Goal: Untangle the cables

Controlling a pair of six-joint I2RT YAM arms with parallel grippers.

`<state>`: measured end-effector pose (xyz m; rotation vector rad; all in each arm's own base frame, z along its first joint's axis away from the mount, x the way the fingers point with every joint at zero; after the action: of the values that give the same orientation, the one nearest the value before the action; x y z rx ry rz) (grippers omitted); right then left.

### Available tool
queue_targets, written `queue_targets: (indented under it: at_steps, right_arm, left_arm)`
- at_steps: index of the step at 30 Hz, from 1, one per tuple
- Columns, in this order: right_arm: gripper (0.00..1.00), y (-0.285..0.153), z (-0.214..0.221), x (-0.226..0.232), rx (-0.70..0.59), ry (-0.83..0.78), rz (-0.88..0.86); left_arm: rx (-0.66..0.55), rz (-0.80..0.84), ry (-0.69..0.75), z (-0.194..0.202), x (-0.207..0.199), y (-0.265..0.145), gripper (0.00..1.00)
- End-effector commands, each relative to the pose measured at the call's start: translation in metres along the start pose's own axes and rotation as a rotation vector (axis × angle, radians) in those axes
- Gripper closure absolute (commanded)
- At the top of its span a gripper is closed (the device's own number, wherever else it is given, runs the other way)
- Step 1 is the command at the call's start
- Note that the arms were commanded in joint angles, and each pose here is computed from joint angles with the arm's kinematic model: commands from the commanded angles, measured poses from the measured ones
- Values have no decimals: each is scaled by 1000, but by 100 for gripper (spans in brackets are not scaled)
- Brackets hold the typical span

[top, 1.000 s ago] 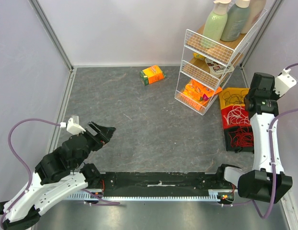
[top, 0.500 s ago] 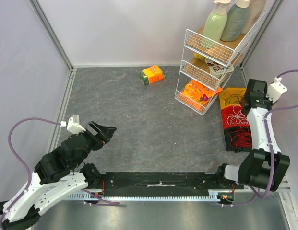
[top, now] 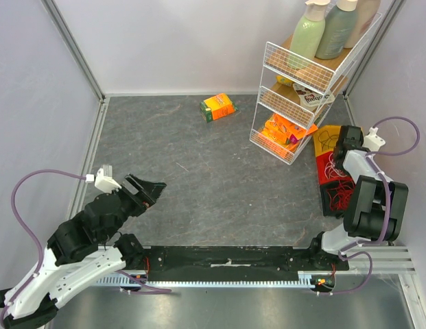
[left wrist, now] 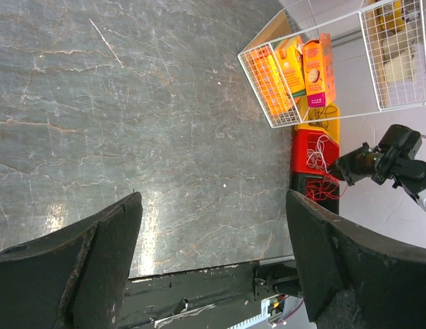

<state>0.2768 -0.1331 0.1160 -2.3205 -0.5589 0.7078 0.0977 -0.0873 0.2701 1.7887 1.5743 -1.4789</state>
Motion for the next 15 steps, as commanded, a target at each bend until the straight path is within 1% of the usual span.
queue_targets:
  at_steps: [1,3,4,5,7,8,9,12,15]
  right_arm:
    - [82,-8,-23,-3,-113,78,-41]
    - [76,-18,-28,-3,-146,92,-91]
    - [66,-22,-31,-4,-154,98,-111]
    - [60,-27,-34,-5,-164,103,-128]
    - [51,-35,-37,-7,-172,111,-149]
    - [49,-39,-39,-9,-180,120,-158]
    - [45,-43,-40,-11,-184,120,-165]
    - [43,-56,-42,-14,-197,131,-207]
    - [42,-68,-34,-6,-184,139,-288]
  left_arm:
    - [-24,9,14,-4,-1,0,9]
    - [-28,4,18,-4,1,1,9]
    - [-28,4,18,-4,1,1,9]
    - [-29,4,18,-4,1,1,9]
    - [-33,4,21,-4,2,1,8]
    - [-34,5,19,-4,3,1,8]
    - [-34,1,25,-4,4,1,8]
    - [-34,4,21,-3,6,1,8]
    - [-35,2,15,-1,9,3,7]
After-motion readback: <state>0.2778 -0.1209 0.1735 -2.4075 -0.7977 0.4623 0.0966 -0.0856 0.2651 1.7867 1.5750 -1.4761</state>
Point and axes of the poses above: each gripper's point midway between its finger pads, its own y axis out along the fingers, its own x axis along the line the jaws close on, z = x × y, the point moved 6 cm from there along -y, back along the fingers, and after that the axes turned 11 degrees about -y, right-handed, at the moved point
